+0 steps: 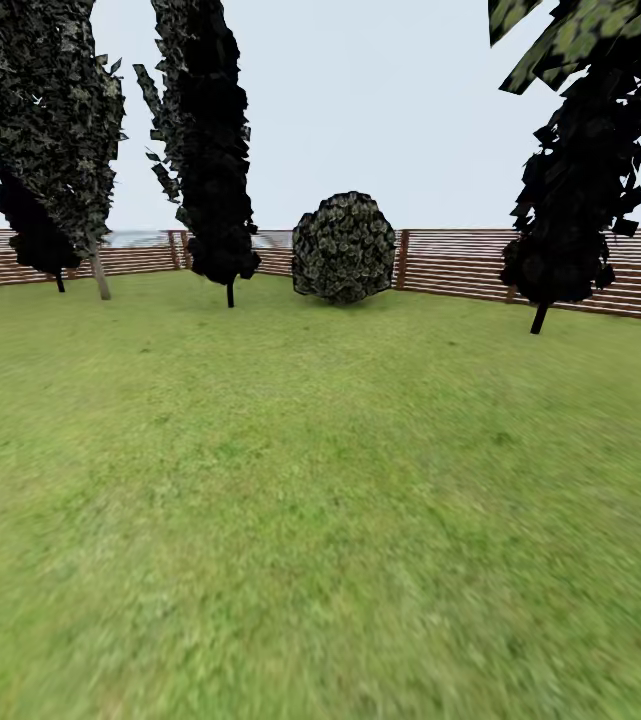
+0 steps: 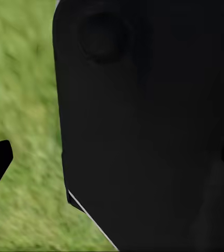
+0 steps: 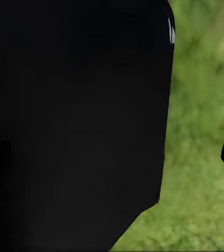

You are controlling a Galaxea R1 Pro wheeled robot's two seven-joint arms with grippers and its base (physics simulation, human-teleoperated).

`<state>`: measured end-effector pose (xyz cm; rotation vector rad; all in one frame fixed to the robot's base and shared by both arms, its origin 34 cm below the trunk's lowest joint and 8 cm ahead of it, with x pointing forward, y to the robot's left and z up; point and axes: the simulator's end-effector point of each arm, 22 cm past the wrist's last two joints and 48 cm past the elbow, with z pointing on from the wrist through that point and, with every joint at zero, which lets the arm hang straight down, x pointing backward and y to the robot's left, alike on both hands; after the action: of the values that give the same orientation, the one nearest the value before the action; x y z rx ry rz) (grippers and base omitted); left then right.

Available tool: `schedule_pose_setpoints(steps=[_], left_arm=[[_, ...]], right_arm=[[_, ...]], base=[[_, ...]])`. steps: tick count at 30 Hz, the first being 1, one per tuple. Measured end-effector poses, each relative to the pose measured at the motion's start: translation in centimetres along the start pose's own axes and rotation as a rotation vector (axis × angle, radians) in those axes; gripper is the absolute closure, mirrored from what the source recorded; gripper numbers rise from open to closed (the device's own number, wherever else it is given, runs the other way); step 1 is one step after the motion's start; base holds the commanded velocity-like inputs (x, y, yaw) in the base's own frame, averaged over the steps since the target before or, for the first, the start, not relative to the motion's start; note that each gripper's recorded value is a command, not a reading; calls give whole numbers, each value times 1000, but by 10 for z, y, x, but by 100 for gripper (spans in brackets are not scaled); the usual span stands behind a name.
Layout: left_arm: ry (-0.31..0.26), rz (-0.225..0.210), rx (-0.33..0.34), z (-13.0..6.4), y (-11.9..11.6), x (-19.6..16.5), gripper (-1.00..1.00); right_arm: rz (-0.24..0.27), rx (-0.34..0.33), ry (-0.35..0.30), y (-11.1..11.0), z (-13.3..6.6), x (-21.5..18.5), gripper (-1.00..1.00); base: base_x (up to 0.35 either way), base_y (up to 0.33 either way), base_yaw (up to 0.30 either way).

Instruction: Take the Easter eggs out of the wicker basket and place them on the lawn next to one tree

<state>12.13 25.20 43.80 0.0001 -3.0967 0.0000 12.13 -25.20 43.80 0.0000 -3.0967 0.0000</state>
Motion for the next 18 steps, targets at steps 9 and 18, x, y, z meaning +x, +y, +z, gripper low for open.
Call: schedule_pose_setpoints(steps=[9,18], left_arm=[[1,-1,-6,0,4,-2,-100],[-3,-4,-27,0,21,-5,-100]], right_arm=[[-2,1,4,-3,0,2,-100],[-3,-11,-15,7,0,-2,-100]], base=[[0,0,0],[0,0,92]])
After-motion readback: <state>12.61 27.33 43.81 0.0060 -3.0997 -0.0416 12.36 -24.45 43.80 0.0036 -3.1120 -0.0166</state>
